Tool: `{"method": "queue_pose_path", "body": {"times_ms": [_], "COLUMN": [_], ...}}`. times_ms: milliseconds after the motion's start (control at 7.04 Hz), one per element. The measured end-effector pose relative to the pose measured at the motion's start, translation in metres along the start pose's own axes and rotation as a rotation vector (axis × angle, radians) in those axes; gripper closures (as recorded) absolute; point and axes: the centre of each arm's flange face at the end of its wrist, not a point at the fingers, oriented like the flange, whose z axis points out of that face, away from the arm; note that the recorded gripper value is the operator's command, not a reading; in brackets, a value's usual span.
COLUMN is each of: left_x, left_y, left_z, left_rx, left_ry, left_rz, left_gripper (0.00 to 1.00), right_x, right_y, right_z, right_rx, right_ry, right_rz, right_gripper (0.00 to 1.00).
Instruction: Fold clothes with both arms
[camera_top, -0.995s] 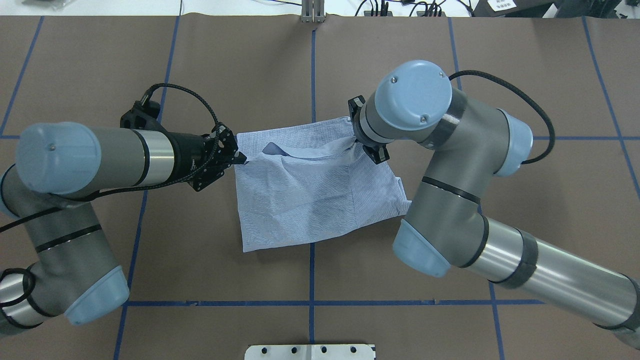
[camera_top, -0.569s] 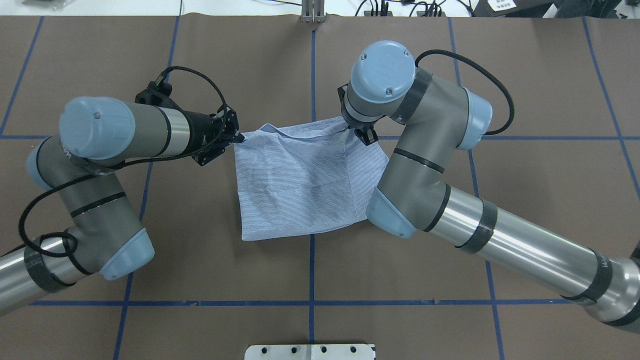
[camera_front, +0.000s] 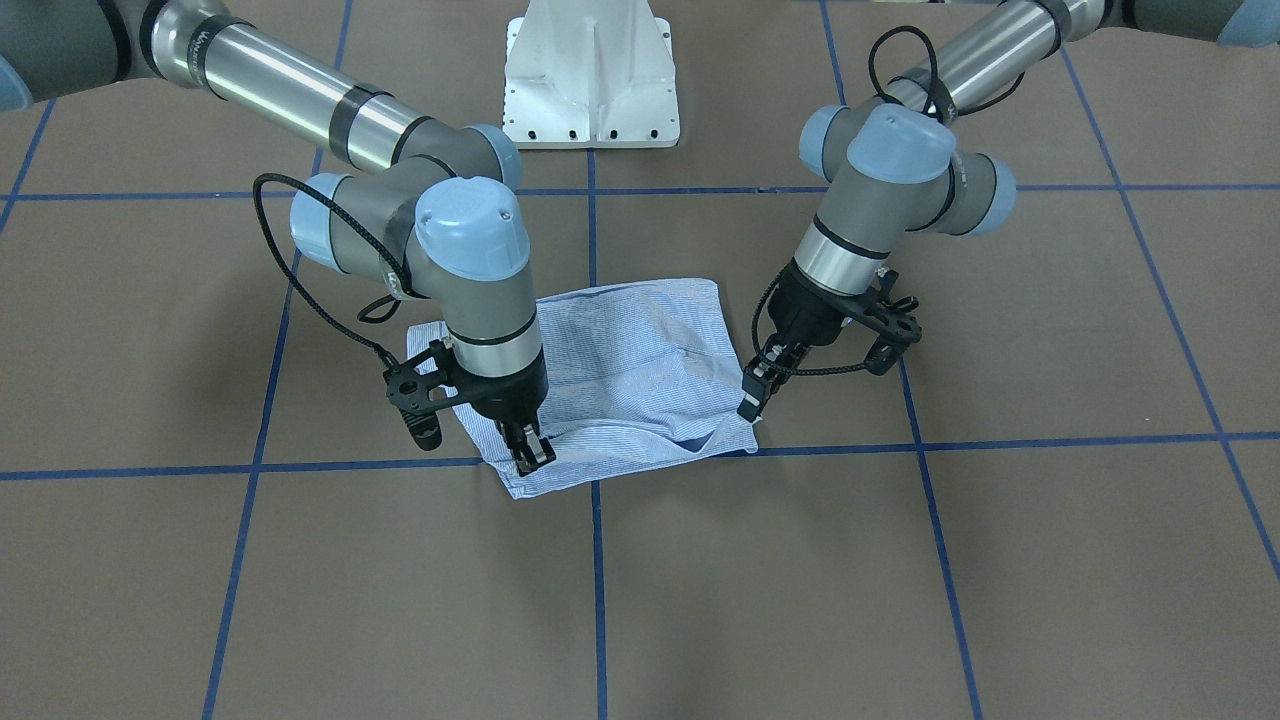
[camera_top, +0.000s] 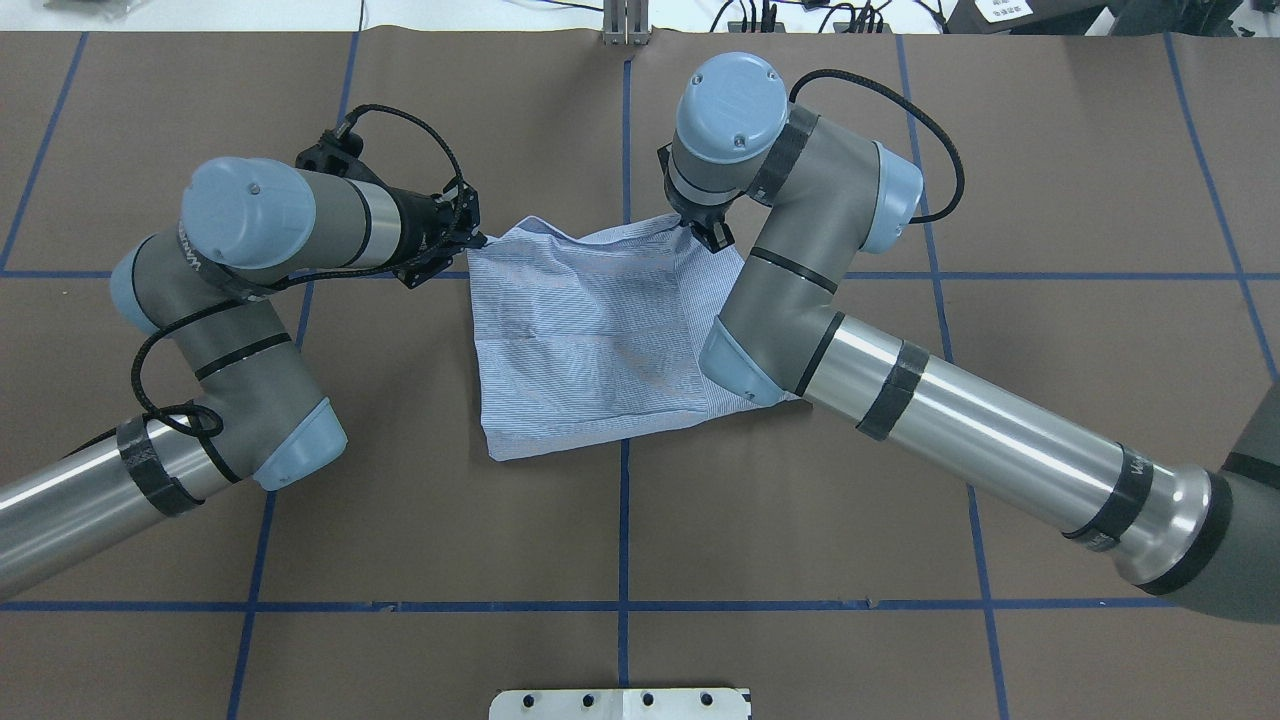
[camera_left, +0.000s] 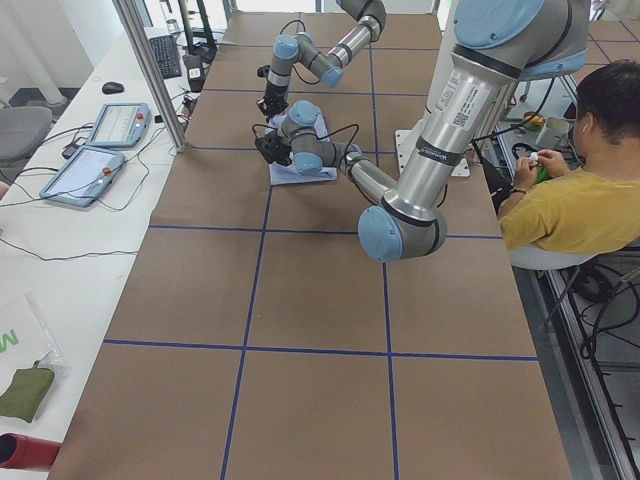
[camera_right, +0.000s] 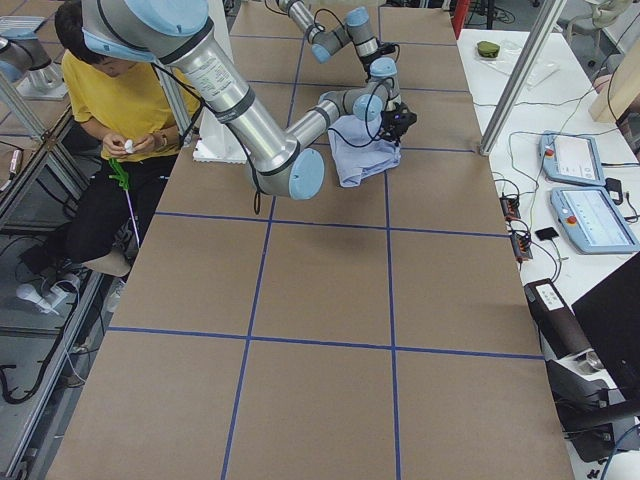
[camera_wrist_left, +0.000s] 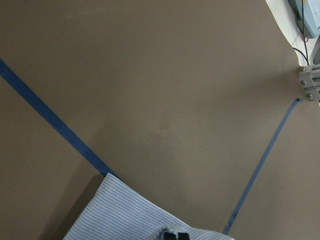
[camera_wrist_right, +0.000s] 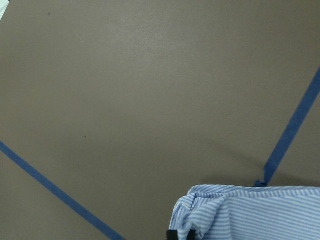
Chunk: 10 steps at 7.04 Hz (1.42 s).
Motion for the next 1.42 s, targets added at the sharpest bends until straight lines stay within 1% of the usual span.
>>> {"method": "queue_pose_path", "body": {"times_ms": [142, 284, 426, 569, 711, 853, 995, 1137, 1279, 1421], "left_x": [-0.008, -0.012, -0.009, -0.005, -0.004, -0.010, -0.028, -0.051, -0.078, -0.104], "left_y": [-0.009, -0.018, -0.032, -0.048, -0.064, -0.082, -0.104, -0.130, -0.163, -0.201], "left_z": [0.013, 0.018, 0.016, 0.010, 0.002, -0.011, -0.032, -0.057, -0.084, -0.111], "left_rx": [0.006, 0.015, 0.030, 0.040, 0.024, -0.008, -0.028, -0.035, -0.040, -0.039], "left_ry": [-0.003, -0.003, 0.003, 0.006, 0.000, -0.012, -0.021, -0.034, -0.054, -0.079], "left_rz": [0.038, 0.076, 0.107, 0.148, 0.223, 0.326, 0.456, 0.597, 0.735, 0.869], "left_gripper": [0.01, 0.00, 0.00, 0.00, 0.00, 0.00, 0.00, 0.00, 0.00, 0.00], "right_x": [-0.004, -0.011, -0.024, -0.034, -0.036, -0.030, -0.016, 0.004, 0.032, 0.061], "right_y": [-0.005, -0.012, -0.034, -0.067, -0.106, -0.151, -0.210, -0.279, -0.349, -0.414], "right_z": [0.008, 0.010, 0.002, -0.006, -0.009, -0.008, -0.009, -0.014, -0.022, -0.034], "right_rx": [0.001, 0.002, -0.007, -0.021, -0.024, -0.026, -0.041, -0.068, -0.097, -0.129], "right_ry": [-0.004, -0.008, -0.008, 0.003, 0.017, 0.039, 0.067, 0.093, 0.108, 0.112], "right_rz": [-0.021, -0.047, -0.075, -0.108, -0.160, -0.236, -0.333, -0.457, -0.597, -0.725], "right_gripper": [0.00, 0.00, 0.00, 0.00, 0.00, 0.00, 0.00, 0.00, 0.00, 0.00]}}
